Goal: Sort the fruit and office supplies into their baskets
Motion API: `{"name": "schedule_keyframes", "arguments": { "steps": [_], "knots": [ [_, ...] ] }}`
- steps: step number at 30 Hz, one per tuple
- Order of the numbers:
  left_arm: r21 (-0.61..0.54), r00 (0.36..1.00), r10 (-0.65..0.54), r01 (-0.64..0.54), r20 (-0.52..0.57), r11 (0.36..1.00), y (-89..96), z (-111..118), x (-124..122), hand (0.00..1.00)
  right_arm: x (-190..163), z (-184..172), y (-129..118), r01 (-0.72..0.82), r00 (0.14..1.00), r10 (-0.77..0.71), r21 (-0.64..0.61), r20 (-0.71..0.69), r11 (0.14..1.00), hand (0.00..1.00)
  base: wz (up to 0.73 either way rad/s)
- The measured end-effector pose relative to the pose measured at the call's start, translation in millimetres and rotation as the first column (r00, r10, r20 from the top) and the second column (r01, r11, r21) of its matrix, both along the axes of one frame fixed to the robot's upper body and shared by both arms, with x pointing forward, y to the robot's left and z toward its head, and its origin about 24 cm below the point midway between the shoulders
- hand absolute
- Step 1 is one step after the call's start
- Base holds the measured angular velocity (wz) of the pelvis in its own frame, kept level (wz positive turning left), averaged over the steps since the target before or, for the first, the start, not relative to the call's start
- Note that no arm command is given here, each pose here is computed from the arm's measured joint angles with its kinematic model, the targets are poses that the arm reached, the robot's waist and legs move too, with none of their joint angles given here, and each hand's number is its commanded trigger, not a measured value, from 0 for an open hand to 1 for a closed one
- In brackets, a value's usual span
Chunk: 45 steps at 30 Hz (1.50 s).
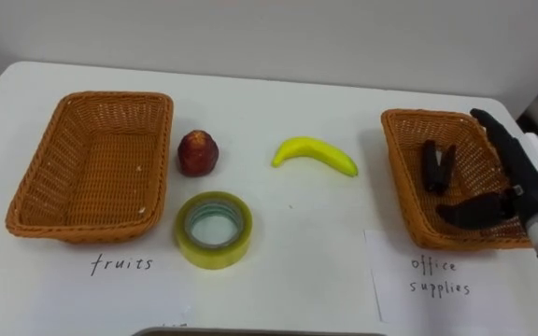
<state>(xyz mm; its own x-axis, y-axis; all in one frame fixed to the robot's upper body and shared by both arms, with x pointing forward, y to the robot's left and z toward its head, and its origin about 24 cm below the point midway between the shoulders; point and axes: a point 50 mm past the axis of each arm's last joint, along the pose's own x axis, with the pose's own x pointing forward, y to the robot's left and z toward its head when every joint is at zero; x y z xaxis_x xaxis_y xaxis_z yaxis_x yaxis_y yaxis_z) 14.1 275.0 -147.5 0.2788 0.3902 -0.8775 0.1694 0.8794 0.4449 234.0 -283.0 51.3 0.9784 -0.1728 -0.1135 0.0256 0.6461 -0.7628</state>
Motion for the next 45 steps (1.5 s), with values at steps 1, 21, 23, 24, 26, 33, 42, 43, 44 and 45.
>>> {"name": "schedule_keyframes", "arguments": {
  "steps": [1,21,23,24,26,33,42,43,44,45],
  "knots": [
    [0.002,1.0,0.002,-0.002,0.001,1.0,0.0,0.0,-0.1,0.0,0.0,0.1,0.0,0.0,1.0,0.0,-0.003,0.0,1.0,0.0,0.0],
    [-0.008,0.999,0.027,-0.027,0.029,1.0,-0.9,-0.2,7.2,0.0,9.9,39.0,15.5,-0.069,0.983,0.07,-0.01,0.167,0.998,0.0,0.0],
    [-0.009,0.999,0.032,-0.031,0.024,0.999,-0.9,-0.5,5.7,0.0,10.4,50.6,20.7,-0.095,0.971,0.092,0.002,0.219,0.996,0.0,0.0],
    [-0.009,0.999,0.031,-0.031,0.025,0.999,-0.9,-0.5,5.7,0.0,10.4,53.0,21.9,-0.1,0.968,0.097,0.002,0.229,0.995,0.0,0.0],
    [-0.009,0.999,0.031,-0.031,0.026,0.999,-0.9,-0.5,5.9,0.0,11.9,61.0,25.7,-0.12,0.957,0.115,0.004,0.268,0.993,0.0,0.0],
    [-0.006,0.999,0.034,-0.033,0.02,0.999,-0.9,-0.6,3.1,0.0,15.1,69.7,28.8,-0.141,0.938,0.117,0.051,0.327,0.989,0.0,0.0],
    [-0.008,1.0,0.009,-0.009,0.023,1.0,-1.8,-0.7,8.7,0.0,23.9,70.6,48.6,-0.229,0.925,0.2,0.054,0.322,0.972,0.0,0.03],
    [-0.005,1.0,-0.003,0.003,0.018,1.0,-2.2,-0.8,8.5,0.0,25.3,70.5,52.3,-0.248,0.923,0.219,0.054,0.317,0.967,0.0,0.13],
    [-0.003,1.0,-0.011,0.011,0.018,1.0,-2.5,-0.9,9.6,0.0,26.4,70.8,55.0,-0.259,0.92,0.229,0.054,0.318,0.964,0.0,0.11],
    [-0.002,1.0,-0.012,0.012,0.017,1.0,-2.4,-0.8,9.7,0.0,26.6,70.8,55.7,-0.261,0.919,0.231,0.054,0.318,0.964,0.0,0.11]
  ]
}}
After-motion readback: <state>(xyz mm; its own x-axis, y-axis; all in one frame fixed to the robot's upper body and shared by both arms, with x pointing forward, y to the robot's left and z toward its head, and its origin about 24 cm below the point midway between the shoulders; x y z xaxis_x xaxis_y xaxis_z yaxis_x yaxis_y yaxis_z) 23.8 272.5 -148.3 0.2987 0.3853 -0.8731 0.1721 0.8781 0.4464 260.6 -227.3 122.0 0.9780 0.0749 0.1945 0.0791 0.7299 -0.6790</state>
